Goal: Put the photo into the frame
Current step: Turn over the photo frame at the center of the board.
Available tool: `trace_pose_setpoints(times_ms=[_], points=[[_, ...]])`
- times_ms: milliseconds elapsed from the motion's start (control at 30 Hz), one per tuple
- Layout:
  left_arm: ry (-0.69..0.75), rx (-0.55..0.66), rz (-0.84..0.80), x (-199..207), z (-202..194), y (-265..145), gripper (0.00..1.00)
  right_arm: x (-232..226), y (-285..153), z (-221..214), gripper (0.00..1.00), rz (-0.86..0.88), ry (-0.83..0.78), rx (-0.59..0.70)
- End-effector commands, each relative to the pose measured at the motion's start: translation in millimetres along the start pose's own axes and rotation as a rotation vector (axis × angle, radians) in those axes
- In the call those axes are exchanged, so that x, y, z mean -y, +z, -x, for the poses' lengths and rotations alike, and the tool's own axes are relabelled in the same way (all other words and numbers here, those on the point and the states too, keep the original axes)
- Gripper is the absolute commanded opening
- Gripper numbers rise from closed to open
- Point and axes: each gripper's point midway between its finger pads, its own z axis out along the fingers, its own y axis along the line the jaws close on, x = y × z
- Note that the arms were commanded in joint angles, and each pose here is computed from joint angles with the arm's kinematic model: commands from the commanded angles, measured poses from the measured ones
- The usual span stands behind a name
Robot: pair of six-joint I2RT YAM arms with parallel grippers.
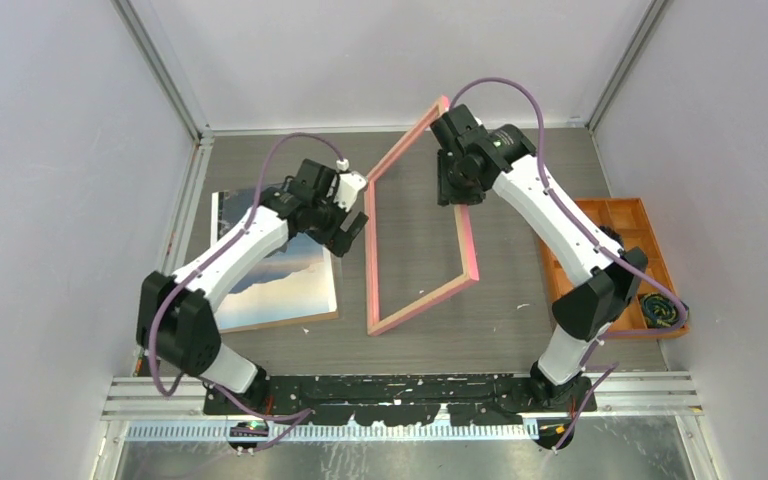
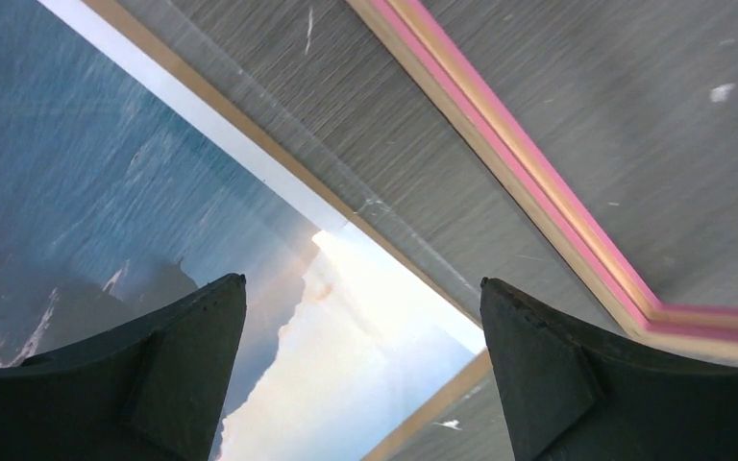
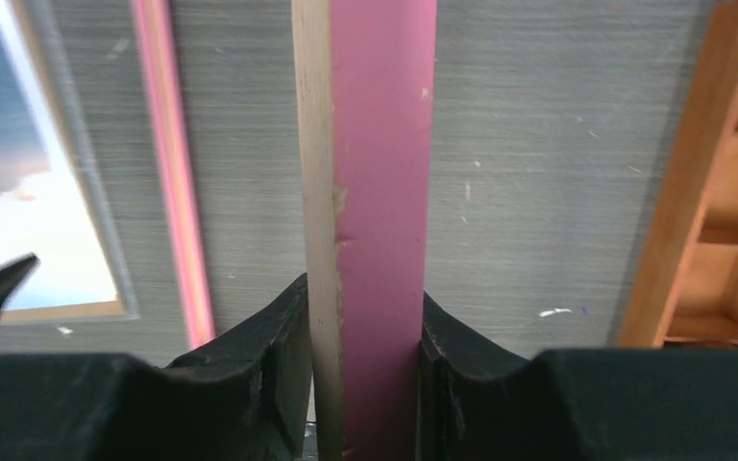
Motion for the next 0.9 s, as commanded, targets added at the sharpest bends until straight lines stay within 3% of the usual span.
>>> trace_pose_setpoints(times_ms=[0,133,300,600,867], points=[[0.084,-0.077,0.129,-29,-19,34,0.92,19,5,-10,0.39,-0.061,-0.041,0.046],[0.133,-0.135,0.212,-47,-37,59,0.92,31,24,-27,0.29,-0.096,-0.046,0.040],[0.184,-0.186,0.306,-66,-48,81,0.91,34,45,-46,0.24,-0.089,-0.030,0.039],[0.177,-0.187,0.307,-68,-48,99,0.90,64,88,-68,0.22,-0.214,-0.061,0.042],[0.201,-0.229,0.324,-73,-58,111,0.88,92,133,-91,0.26,-0.352,-0.062,-0.020]])
